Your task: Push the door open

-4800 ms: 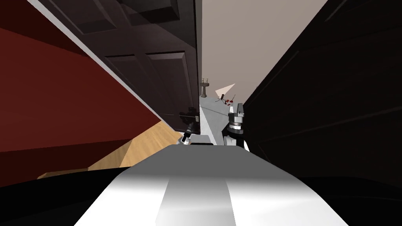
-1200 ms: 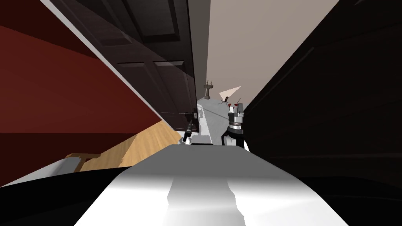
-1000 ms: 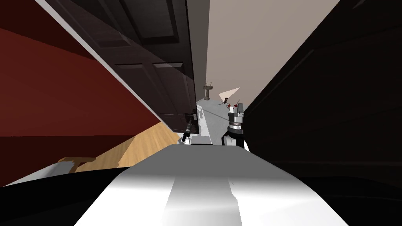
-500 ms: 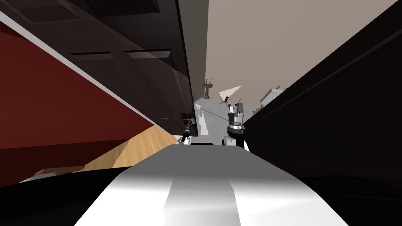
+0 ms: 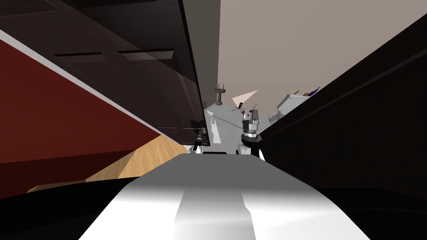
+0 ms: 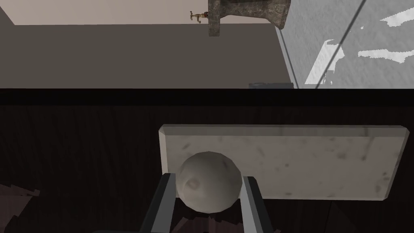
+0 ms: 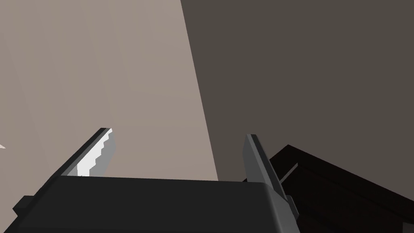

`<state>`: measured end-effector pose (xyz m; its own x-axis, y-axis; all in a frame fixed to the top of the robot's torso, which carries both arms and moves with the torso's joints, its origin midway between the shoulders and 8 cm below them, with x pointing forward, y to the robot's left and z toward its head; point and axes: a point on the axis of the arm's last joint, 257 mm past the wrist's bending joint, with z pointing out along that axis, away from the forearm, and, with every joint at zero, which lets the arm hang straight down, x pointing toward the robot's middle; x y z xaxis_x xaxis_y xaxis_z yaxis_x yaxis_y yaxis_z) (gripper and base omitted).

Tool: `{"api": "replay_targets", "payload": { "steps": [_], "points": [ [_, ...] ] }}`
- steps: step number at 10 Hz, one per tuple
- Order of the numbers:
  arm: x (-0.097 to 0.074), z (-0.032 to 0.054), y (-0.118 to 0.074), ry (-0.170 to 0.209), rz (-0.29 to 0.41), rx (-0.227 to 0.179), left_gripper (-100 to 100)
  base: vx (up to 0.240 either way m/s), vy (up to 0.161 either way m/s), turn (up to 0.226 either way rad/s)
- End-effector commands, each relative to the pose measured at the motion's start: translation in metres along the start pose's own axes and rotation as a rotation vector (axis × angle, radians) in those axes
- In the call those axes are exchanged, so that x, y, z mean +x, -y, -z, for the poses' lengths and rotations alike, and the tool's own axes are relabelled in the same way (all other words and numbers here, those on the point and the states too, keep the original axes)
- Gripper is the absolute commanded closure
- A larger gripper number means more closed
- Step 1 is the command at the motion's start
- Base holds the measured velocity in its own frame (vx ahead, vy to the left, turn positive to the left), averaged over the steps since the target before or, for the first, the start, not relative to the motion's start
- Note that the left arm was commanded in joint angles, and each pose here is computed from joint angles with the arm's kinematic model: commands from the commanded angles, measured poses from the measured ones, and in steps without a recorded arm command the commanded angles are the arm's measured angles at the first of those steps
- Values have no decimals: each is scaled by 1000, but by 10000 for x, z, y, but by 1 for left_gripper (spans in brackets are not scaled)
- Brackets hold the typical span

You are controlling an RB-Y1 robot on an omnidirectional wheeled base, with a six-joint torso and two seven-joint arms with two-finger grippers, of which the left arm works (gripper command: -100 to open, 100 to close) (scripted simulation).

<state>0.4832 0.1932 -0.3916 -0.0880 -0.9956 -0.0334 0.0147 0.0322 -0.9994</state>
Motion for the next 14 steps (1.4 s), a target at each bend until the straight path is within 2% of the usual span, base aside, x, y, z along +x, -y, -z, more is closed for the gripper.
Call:
{"api": "replay_targets", "payload": {
  "steps": [1,4,5,7,10,11,12,13,14],
  "points": [
    [0,7,-8,0,0,-2,100,-20,7,-8],
    [0,7,-8,0,0,-2,100,-6,1,1],
    [-174,8,-20,27,-21,-7,100,116,-44,54],
    [-300,1,-12,53,-32,-7,100,193,-45,69],
    [-440,-9,1,96,-36,-7,100,184,-44,56],
    [-440,-9,1,96,-36,-7,100,146,-40,54],
    [-470,-15,4,124,-27,-8,100,221,-37,191],
    [-334,-34,-2,85,-30,-8,-100,85,6,252],
    [-271,-46,-2,70,-31,-8,-100,-70,82,199]
  ]
}}
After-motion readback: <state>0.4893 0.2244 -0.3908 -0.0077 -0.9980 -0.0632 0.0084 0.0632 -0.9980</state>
